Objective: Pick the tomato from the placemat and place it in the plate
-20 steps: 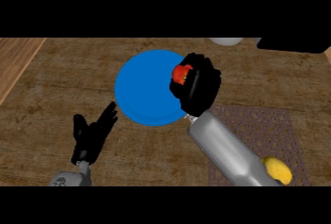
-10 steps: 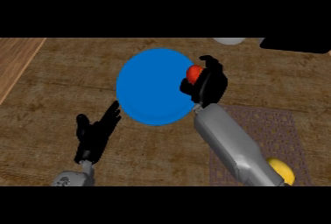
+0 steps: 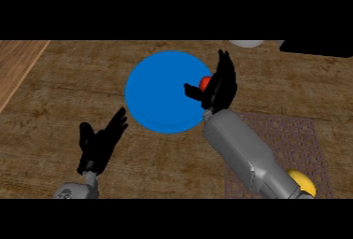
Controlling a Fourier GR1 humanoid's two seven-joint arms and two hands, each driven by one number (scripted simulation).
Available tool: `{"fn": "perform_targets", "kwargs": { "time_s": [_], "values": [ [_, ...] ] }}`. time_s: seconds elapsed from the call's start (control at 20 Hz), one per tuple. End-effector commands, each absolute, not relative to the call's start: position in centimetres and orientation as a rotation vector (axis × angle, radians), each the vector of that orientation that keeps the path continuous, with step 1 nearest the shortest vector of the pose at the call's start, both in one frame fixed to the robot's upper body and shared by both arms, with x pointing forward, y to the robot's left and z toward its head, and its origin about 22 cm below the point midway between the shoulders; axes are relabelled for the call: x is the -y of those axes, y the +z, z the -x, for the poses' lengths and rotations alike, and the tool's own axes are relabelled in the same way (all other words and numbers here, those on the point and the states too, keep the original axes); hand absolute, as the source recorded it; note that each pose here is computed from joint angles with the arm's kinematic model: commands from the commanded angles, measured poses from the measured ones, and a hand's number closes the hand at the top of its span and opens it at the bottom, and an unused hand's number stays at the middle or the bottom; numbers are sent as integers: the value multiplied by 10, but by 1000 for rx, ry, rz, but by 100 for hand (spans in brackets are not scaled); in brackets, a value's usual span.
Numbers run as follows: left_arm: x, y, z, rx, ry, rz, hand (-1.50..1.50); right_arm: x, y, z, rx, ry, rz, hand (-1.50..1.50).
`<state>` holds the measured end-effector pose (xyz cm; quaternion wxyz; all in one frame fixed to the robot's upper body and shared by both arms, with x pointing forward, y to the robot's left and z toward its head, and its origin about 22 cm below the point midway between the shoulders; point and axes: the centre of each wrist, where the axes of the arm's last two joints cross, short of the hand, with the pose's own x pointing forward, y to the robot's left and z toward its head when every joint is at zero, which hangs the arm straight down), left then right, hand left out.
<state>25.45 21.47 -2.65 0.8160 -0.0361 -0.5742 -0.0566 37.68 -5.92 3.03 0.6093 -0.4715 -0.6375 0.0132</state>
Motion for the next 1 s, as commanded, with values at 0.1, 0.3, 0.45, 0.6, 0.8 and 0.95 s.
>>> {"fn": "perform_targets", "kwargs": {
  "time_s": [0.1, 0.3, 0.45, 0.6, 0.8, 0.95],
  "values": [
    [-227, -29, -254, 1214, -82, 74, 0, 56, 24, -366, 1609, -236, 1001, -150],
    [-215, -35, -252, 1211, -78, 49, 0, 49, 25, -355, 1575, -314, 901, -150],
    [-220, -42, -239, 1195, -59, 34, 0, 37, 30, -333, 1616, -304, 781, -150],
    [-224, -35, -245, 1196, -32, 18, 0, 40, 19, -305, 1626, -243, 696, -150],
    [-240, -38, -243, 1196, -32, -4, 0, 43, 10, -274, 1657, -148, 593, -150],
    [-239, -38, -225, 1194, -17, 7, 0, 49, -5, -253, 1643, -106, 558, -150]
  ]
}}
